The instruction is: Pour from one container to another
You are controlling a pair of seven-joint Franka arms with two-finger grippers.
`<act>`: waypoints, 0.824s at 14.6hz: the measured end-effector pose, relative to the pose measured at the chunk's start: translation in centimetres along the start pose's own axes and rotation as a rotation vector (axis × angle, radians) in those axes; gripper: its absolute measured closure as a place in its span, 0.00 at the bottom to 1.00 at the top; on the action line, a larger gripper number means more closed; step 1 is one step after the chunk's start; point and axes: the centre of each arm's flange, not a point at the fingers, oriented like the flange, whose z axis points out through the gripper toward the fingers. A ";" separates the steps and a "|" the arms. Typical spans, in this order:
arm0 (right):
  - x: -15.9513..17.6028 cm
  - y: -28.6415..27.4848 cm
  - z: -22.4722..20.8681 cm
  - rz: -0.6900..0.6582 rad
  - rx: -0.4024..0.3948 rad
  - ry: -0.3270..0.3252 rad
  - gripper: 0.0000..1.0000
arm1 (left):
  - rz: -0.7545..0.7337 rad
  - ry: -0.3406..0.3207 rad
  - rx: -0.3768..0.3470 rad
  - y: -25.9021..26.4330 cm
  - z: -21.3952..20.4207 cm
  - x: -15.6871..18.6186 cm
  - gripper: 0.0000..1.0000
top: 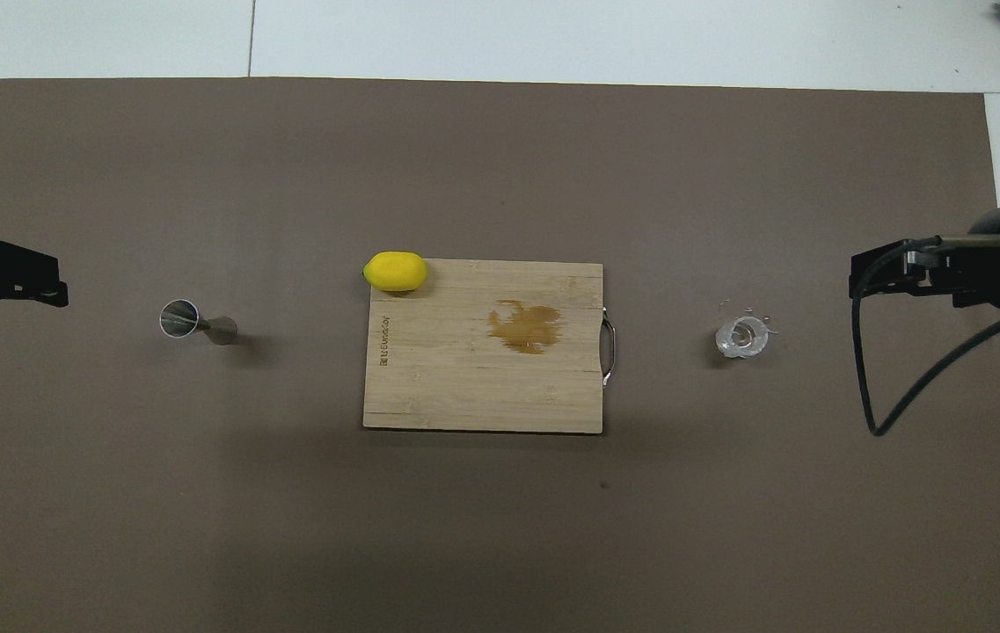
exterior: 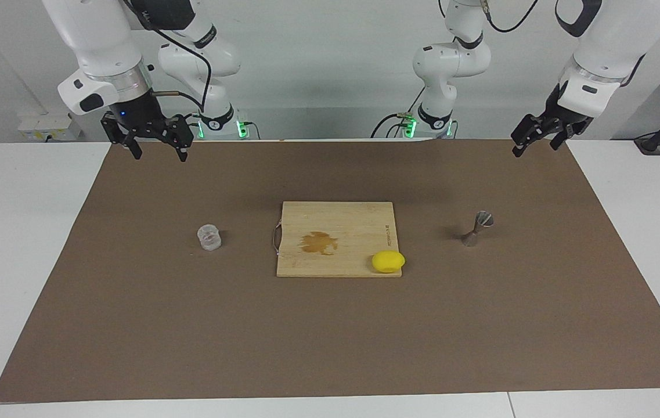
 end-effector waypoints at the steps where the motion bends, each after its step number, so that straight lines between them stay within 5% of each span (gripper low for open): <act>1: 0.0 0.0 0.0 0.000 0.000 0.000 0.00 | -0.001 -0.002 0.000 0.0 0.1 0.0 0.00; 12: 0.0 0.1 0.0 0.002 0.000 0.000 0.00 | -0.008 0.039 -0.004 -0.4 3.5 0.1 0.00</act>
